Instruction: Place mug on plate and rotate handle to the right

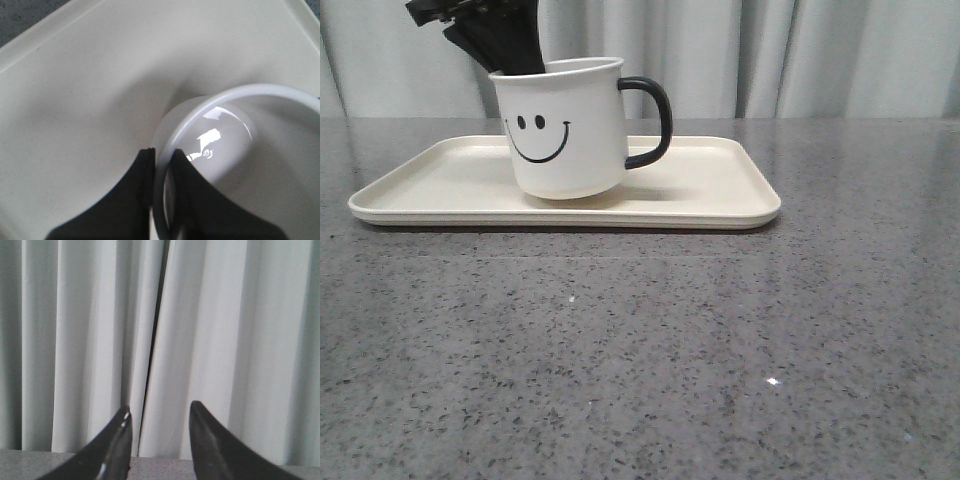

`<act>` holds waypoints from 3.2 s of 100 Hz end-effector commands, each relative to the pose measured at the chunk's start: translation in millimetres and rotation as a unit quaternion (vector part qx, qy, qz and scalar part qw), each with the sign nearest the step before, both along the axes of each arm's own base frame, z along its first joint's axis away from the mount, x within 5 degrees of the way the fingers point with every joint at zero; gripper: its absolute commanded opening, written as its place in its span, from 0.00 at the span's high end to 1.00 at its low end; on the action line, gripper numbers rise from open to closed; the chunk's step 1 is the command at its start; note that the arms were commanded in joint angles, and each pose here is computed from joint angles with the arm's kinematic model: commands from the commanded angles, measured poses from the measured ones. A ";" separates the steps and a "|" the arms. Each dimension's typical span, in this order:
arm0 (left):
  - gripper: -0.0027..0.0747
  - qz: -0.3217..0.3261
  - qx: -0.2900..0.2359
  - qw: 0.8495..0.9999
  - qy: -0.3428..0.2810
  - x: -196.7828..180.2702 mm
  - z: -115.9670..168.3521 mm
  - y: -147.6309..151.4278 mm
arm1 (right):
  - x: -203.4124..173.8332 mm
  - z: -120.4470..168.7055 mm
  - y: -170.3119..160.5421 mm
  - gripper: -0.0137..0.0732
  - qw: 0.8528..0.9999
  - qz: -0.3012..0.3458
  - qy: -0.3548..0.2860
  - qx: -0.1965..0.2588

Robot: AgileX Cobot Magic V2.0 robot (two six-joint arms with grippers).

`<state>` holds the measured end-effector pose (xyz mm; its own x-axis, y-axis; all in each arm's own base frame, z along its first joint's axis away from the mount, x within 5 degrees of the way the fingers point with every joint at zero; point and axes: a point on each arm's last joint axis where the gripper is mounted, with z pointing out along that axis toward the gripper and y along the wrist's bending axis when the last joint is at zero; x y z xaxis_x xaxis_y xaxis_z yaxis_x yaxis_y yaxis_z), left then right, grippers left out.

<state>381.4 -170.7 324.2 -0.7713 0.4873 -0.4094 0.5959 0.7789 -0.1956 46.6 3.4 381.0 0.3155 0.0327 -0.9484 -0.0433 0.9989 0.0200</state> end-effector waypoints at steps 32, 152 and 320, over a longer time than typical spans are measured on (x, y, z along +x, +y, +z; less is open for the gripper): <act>0.99 -0.012 -0.037 0.998 -0.040 -12.0 32.8 -4.2 | -2.2 14.5 -3.1 0.50 0.999 -0.019 -0.037 0.002; 0.77 -0.019 -0.041 0.999 -0.016 -11.8 24.0 -11.4 | -2.2 14.4 -3.0 0.50 0.999 -0.018 -0.037 0.002; 0.76 0.158 -0.083 0.925 -0.336 -116.1 235.7 99.3 | -2.2 14.5 -3.1 0.50 0.999 -0.019 -0.038 0.002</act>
